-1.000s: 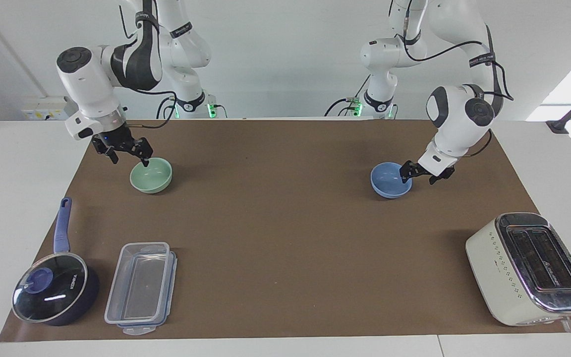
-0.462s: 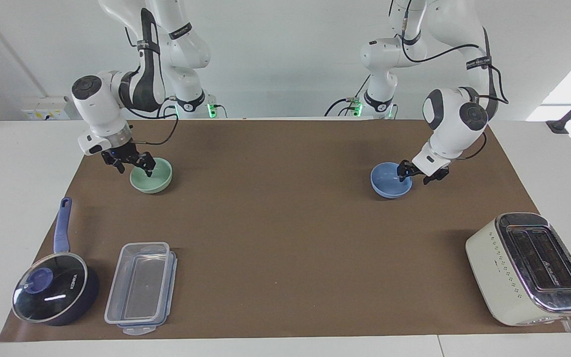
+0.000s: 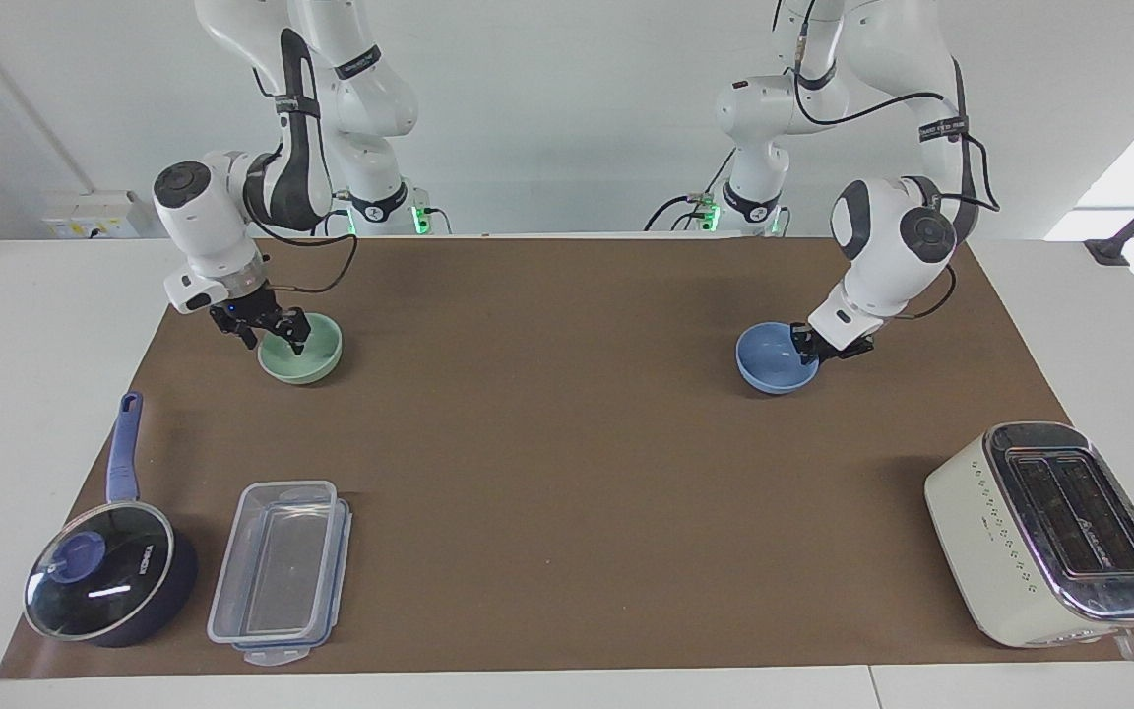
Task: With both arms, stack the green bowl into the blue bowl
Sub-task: 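Grasp the blue bowl rim with the left gripper, then slide the blue bowl toward the table center with the left gripper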
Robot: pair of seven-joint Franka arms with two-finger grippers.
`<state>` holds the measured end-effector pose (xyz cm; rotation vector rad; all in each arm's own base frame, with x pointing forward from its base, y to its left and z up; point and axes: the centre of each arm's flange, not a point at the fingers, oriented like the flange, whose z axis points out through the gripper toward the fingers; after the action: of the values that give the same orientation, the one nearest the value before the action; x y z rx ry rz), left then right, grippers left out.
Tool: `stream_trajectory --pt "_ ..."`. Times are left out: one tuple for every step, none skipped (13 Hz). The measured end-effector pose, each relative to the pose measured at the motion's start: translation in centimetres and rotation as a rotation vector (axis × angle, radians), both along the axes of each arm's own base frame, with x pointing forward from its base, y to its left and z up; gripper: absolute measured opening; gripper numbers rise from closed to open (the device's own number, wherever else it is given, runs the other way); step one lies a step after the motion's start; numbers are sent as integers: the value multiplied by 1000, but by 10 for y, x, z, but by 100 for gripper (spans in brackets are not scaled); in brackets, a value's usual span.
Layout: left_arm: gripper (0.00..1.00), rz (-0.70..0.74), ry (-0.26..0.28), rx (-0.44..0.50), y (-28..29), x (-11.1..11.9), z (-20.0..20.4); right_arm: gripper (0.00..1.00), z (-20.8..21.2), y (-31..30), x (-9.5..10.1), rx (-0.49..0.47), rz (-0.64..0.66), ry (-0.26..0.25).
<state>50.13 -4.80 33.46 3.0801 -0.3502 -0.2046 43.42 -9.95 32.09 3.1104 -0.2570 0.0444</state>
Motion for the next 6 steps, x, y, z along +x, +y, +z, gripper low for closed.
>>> stream_trajectory --pt "4 4 -6 0 0 3 4 59 0 -2 0 0 -3 -2" --pt "4 20 -10 1 -2 9 13 46 0 -4 -1 -1 -5 -3" --pt "4 45 0 3 -7 19 28 37 0 -5 -1 -1 -7 -3" --pt "4 73 11 2 -21 32 48 25 0 -5 -1 -1 -7 -3" --pt "4 107 14 -10 -47 45 71 12 0 -5 -1 -1 -7 -3" --pt "4 143 10 -26 -81 53 88 6 5 -4 0 -2 -4 -14"
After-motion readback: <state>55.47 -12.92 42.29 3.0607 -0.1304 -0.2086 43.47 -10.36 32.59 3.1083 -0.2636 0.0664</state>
